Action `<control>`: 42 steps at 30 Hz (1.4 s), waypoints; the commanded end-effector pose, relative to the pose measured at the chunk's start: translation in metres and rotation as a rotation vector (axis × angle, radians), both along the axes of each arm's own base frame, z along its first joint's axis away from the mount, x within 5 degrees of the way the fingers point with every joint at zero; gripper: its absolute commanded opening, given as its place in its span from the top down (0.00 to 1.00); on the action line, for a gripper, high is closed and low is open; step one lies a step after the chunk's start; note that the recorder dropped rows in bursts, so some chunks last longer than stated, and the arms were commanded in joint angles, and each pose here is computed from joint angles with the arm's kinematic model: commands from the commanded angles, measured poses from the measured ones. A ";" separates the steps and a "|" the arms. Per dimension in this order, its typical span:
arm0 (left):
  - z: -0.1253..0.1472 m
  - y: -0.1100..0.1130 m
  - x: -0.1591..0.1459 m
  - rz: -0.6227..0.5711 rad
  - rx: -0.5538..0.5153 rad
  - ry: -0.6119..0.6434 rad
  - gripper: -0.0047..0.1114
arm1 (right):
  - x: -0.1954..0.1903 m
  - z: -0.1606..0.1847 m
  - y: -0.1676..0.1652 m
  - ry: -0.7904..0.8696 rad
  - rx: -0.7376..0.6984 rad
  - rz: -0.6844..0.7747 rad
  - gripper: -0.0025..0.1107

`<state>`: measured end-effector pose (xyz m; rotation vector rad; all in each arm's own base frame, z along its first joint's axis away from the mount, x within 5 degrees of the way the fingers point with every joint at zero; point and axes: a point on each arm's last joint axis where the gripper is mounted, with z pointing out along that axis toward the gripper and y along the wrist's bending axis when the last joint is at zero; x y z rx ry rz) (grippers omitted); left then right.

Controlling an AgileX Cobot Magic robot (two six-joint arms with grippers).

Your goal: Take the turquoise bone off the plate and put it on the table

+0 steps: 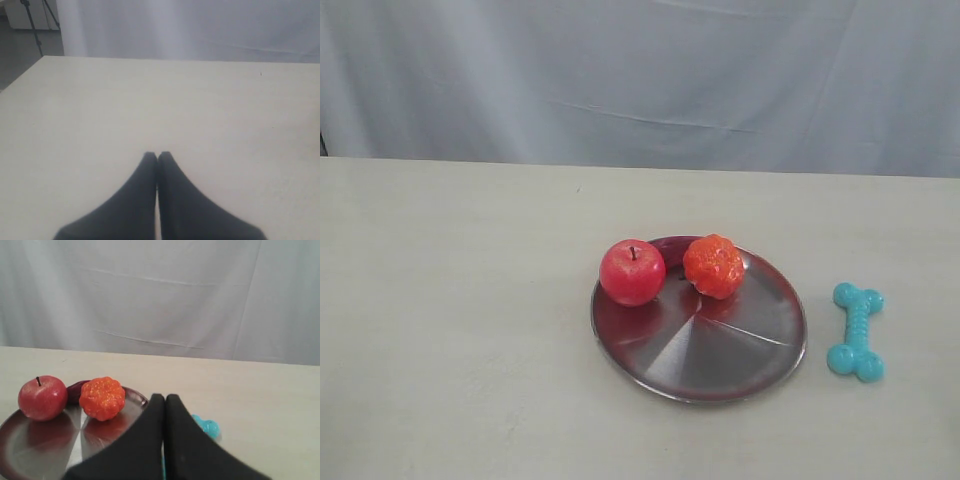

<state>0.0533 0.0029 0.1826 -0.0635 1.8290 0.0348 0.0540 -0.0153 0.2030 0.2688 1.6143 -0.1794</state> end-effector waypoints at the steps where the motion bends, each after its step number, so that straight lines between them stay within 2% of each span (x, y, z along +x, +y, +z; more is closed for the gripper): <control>1: 0.000 0.000 0.000 -0.007 -0.005 -0.004 0.96 | 0.000 -0.004 0.000 0.008 0.004 0.004 0.98; 6: 0.000 0.000 0.000 -0.007 -0.005 -0.004 0.96 | 0.000 -0.007 0.000 0.031 0.017 0.005 0.98; 13: 0.000 0.000 0.000 -0.007 -0.005 -0.004 0.96 | -0.002 -0.022 0.002 0.196 0.051 0.014 0.98; 42: 0.000 0.000 0.000 -0.007 -0.005 -0.004 0.96 | -0.002 -0.021 0.002 0.189 0.067 0.011 0.98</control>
